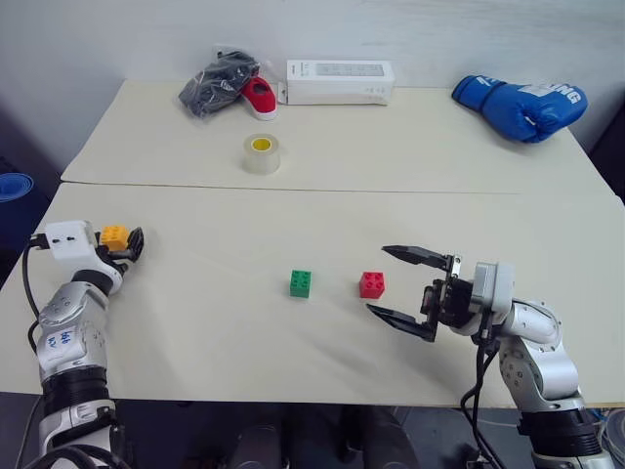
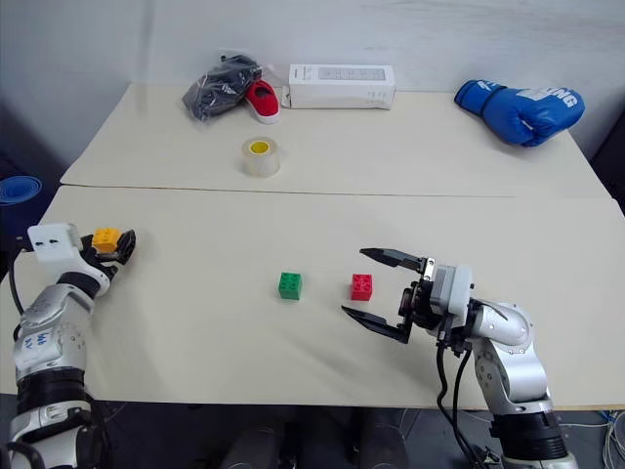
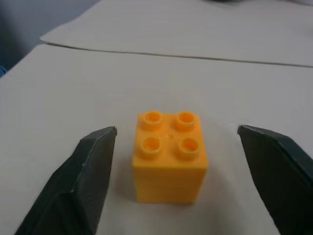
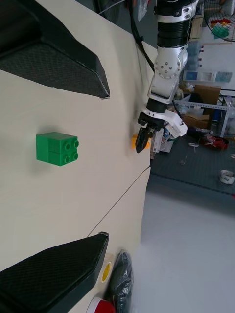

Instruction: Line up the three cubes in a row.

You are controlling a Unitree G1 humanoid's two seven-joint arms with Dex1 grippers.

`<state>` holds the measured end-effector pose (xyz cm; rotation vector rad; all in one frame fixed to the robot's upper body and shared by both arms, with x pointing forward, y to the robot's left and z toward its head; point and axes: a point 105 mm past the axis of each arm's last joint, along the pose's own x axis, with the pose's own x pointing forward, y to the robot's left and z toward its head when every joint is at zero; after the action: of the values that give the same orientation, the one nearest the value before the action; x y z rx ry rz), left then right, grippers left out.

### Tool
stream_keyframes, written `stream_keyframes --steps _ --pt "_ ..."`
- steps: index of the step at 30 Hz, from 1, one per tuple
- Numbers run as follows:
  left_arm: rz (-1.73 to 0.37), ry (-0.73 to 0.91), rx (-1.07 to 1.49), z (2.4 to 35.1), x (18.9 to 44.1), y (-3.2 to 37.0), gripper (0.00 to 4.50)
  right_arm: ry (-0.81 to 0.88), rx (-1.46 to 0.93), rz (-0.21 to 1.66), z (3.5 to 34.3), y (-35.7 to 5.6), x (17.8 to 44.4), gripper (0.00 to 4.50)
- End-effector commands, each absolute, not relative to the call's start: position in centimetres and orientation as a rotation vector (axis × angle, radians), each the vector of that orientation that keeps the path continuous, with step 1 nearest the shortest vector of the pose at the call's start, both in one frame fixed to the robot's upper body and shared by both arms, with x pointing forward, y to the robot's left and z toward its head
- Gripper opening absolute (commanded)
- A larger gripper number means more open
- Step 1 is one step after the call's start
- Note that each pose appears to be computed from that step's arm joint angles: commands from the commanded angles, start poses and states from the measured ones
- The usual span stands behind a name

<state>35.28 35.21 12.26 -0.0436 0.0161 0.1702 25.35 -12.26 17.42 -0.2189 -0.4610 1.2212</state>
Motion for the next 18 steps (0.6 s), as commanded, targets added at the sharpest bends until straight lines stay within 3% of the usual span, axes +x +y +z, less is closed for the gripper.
stream_keyframes --steps 1,4,6,12,18 --pt "0.174 -0.029 -0.003 13.6 35.3 35.7 2.96 -0.498 -0.232 1.206 18.1 -12.2 25.0 4.50" --pt "0.131 -0.029 0.012 13.5 34.8 35.9 2.01 -0.487 -0.239 1.188 17.7 -12.8 24.7 4.50" --pt "-0.005 -0.039 0.015 14.0 34.1 35.3 1.49 -0.481 -0.248 1.174 17.4 -13.3 24.4 4.50" --pt "-0.774 -0.024 0.213 17.0 30.5 29.2 1.50 -0.453 -0.277 1.149 17.0 -14.9 24.3 4.50" --pt "-1.348 0.105 0.510 15.2 29.7 23.8 1.50 -0.427 -0.292 1.145 16.8 -15.8 24.2 4.50"
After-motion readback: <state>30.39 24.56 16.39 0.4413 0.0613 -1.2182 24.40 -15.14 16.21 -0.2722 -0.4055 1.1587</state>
